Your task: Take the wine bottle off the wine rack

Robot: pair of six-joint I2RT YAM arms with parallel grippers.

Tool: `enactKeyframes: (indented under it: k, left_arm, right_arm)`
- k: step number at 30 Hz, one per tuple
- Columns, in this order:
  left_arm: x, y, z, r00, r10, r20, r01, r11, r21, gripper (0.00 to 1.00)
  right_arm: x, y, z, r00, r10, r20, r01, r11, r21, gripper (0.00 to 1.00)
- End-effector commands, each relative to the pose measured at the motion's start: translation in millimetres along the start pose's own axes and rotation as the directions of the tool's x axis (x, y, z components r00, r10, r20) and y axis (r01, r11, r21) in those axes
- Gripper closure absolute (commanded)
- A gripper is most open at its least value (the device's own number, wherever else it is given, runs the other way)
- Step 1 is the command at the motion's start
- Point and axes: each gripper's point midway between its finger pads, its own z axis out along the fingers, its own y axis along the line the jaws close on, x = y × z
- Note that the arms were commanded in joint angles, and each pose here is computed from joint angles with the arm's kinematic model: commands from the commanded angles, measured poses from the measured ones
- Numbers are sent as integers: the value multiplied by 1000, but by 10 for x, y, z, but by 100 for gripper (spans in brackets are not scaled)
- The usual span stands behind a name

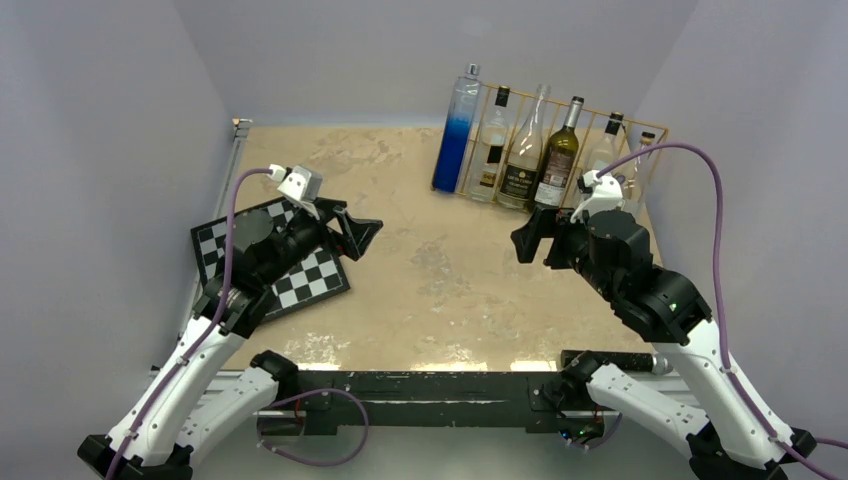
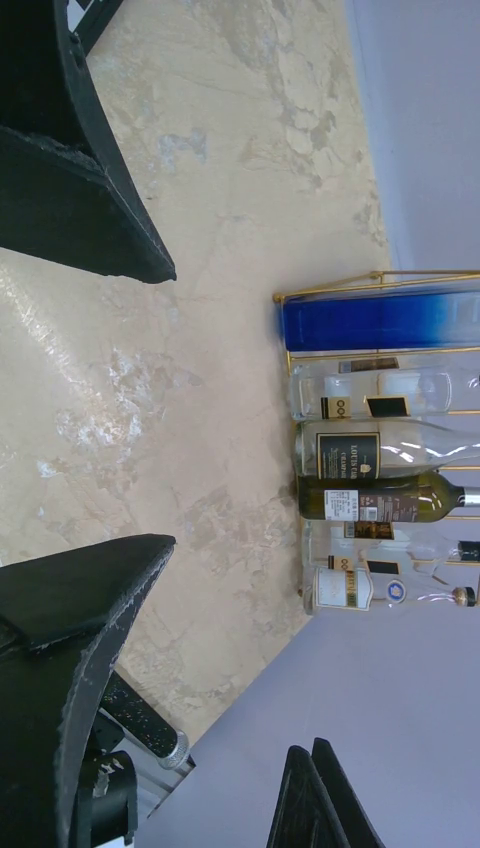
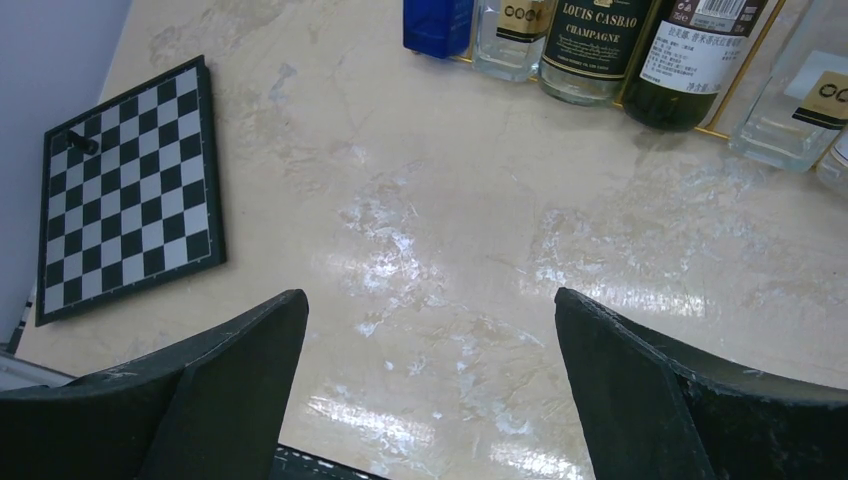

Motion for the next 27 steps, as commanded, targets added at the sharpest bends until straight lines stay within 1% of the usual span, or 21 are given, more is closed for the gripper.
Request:
enactKeyframes:
  k: [1,9,11,13,15,16,17,19,21,24,27]
  left_arm:
    - [-265,-76,-44,997,18,79,-19,1000,14,1]
    - [-278,-75,-58,996,19,85,-20,1000,11,1]
    - [-283,-67,-61,996,19,88,-19,1000,6,1]
    - [-289,-52,-66,996,19,91,-19,1000,-3,1]
    - [-301,-25,-83,995,19,97,-17,1000,-21,1]
    - [-311,-5,-96,994,21,103,-18,999,-34,1]
    - [-326,19,-115,993,24,113,-18,999,-50,1]
    - [-348,84,-159,991,28,132,-16,996,-90,1]
    - [-376,155,-204,988,31,152,-10,991,-133,1]
    - [-406,235,-254,985,28,173,4,983,-182,1]
    - [-423,302,-290,982,17,186,26,975,-223,1]
  right_arm:
    - [-161,15,-61,998,32,50,-33,999,2,1]
    - [-240,52,-29,996,39,81,-38,999,-8,1]
    - [-343,71,25,993,18,119,-18,1000,-4,1]
    - [-494,37,91,985,-16,174,10,999,37,1]
    - [-651,-2,163,972,-92,216,74,993,92,1]
    - [-743,-33,223,963,-119,242,89,987,133,2]
    - [-854,-118,275,951,-142,273,86,975,204,3]
    - [-1050,-195,416,934,-193,302,99,949,299,4]
    - [-1229,-335,558,926,-245,288,112,906,409,6]
    - [-1492,-688,699,921,-291,259,89,804,588,15]
    - [-1619,-1040,871,935,-261,241,47,763,645,22]
